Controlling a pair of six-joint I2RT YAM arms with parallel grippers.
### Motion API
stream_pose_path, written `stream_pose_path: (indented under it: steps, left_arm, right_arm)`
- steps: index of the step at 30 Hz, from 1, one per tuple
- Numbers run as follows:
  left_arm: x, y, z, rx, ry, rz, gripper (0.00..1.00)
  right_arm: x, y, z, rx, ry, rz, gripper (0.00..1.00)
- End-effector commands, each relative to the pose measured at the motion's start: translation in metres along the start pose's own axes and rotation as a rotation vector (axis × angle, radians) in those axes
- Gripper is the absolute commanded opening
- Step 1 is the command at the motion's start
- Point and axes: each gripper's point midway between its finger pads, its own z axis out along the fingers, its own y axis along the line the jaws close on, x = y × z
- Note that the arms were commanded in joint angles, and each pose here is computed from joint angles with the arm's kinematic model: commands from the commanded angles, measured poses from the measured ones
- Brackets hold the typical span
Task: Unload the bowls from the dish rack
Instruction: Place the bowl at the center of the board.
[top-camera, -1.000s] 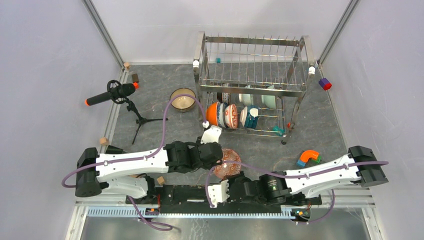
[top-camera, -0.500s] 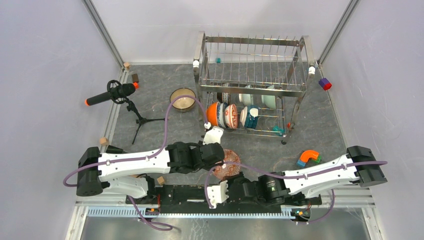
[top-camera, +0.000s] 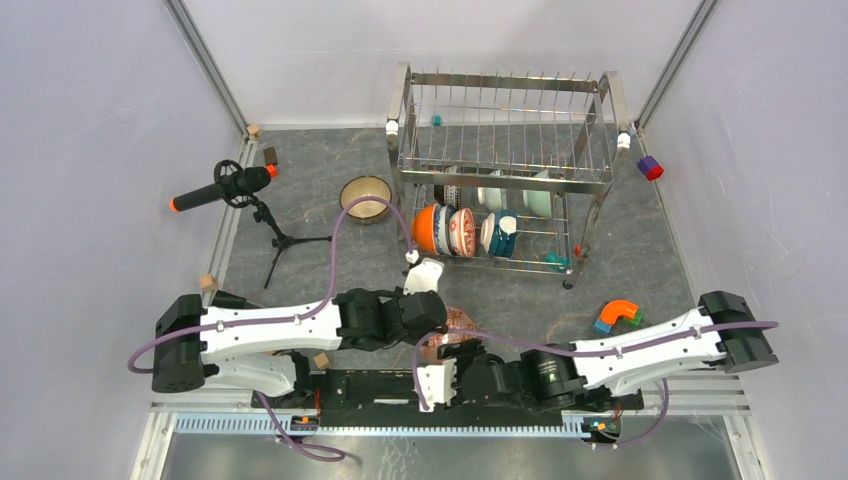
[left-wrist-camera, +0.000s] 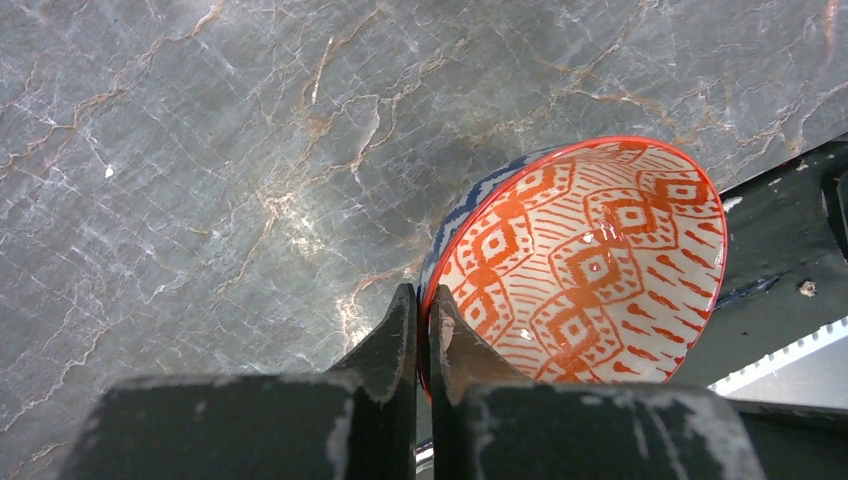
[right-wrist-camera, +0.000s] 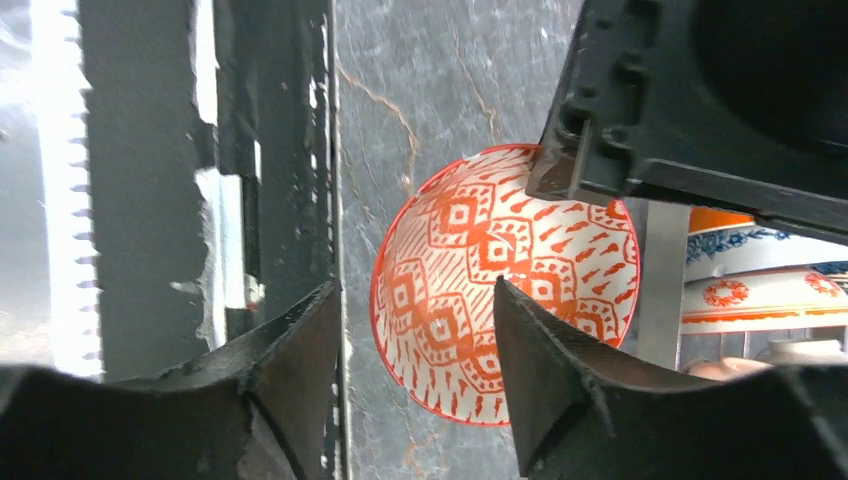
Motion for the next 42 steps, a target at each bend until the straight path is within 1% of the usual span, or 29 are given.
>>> stream_pose_path:
  steps: [1,3,5,7,9,14,17,20,22,24,28,35,42]
  left_arm:
    - [-0.018,-0.003,-0.009,0.028,-0.089,-0.085,0.02]
    - [-0.022,0.0,-0.012,0.025,-0.115,-0.103,0.02]
    - [-0.028,0.005,-0.017,0.016,-0.145,-0.125,0.02]
    - [-0.033,0.015,-0.023,-0.01,-0.179,-0.149,0.02]
    - [-0.035,0.028,-0.03,-0.034,-0.215,-0.183,0.02]
    - [-0.03,0.06,-0.04,-0.074,-0.286,-0.286,0.02]
    - [-0.027,0.073,-0.045,-0.086,-0.315,-0.336,0.02]
    - [-0.024,0.079,-0.046,-0.092,-0.319,-0.364,0.02]
    - [-0.022,0.079,-0.044,-0.097,-0.315,-0.368,0.02]
    - [-0.02,0.08,-0.043,-0.112,-0.303,-0.367,0.02]
    - [-0.016,0.078,-0.039,-0.132,-0.278,-0.37,0.02]
    - [-0.012,0.069,-0.035,-0.123,-0.236,-0.399,0.02]
    - [-0.013,0.06,-0.032,-0.11,-0.215,-0.413,0.02]
  right_arm:
    - [-0.063,-0.011,-0.022,-0.025,-0.236,0.201,0.67]
    - [-0.075,-0.018,-0.035,-0.03,-0.295,0.253,0.72]
    - [-0.087,-0.032,-0.05,-0.001,-0.351,0.318,0.73]
    - [-0.094,-0.053,-0.067,0.061,-0.413,0.414,0.74]
    - [-0.09,-0.076,-0.079,0.166,-0.435,0.52,0.75]
    - [-0.04,-0.128,-0.085,0.475,-0.342,0.709,0.76]
    - [-0.014,-0.144,-0.077,0.542,-0.328,0.825,0.74]
    - [-0.005,-0.147,-0.063,0.491,-0.378,0.943,0.72]
    - [-0.005,-0.146,-0.052,0.441,-0.396,0.99,0.72]
    - [-0.004,-0.141,-0.039,0.402,-0.372,1.019,0.71]
    - [-0.016,-0.131,-0.018,0.325,-0.37,1.068,0.7]
    - [-0.014,-0.113,0.017,0.256,-0.268,1.088,0.67]
    - [-0.01,-0.105,0.035,0.239,-0.185,1.069,0.61]
